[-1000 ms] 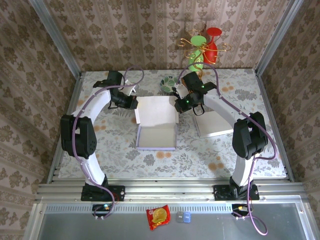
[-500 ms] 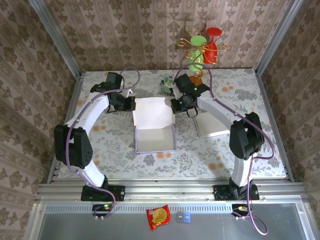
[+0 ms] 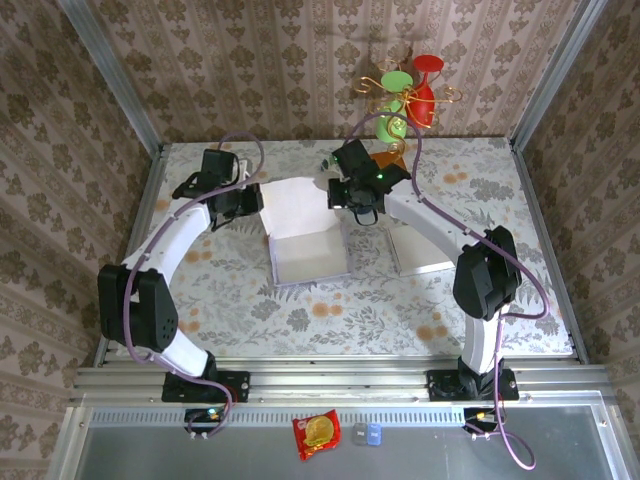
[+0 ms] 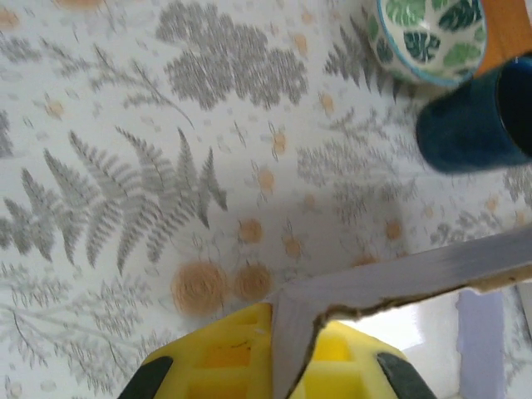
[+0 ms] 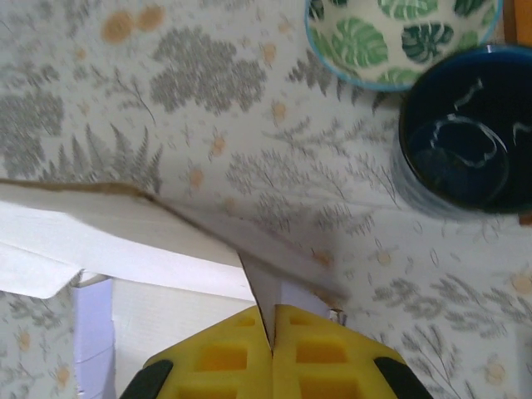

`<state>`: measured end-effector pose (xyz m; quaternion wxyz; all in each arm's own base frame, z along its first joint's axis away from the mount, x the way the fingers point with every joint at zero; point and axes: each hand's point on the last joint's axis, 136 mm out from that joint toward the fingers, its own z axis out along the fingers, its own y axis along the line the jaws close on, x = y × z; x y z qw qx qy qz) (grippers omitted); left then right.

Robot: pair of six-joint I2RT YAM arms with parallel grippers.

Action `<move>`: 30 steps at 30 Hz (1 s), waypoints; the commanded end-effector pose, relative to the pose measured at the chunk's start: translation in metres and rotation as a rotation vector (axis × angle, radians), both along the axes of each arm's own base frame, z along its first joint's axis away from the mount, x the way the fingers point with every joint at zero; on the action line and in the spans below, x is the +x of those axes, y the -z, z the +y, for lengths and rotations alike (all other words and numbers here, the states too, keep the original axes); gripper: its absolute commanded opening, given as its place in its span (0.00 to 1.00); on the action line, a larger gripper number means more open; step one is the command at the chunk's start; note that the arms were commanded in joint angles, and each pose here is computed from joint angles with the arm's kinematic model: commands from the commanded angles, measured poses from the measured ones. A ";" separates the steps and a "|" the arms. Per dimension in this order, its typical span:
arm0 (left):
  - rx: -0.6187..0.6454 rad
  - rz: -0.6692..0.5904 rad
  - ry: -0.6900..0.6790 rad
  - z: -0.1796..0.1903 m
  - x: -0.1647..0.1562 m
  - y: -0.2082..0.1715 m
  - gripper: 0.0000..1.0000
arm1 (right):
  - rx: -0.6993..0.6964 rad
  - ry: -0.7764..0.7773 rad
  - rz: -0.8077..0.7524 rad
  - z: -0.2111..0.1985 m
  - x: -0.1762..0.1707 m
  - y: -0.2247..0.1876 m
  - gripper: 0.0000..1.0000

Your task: Fold the paper box

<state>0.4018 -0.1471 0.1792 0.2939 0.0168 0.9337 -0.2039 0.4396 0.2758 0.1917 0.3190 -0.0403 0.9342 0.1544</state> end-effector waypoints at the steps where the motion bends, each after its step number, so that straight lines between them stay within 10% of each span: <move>1: -0.032 -0.138 -0.038 0.000 0.025 -0.014 0.00 | 0.083 0.024 -0.116 0.015 0.022 -0.008 0.00; 30: -0.164 -0.466 0.047 -0.020 -0.008 0.008 0.03 | 0.302 0.054 -0.437 0.026 -0.005 0.021 0.00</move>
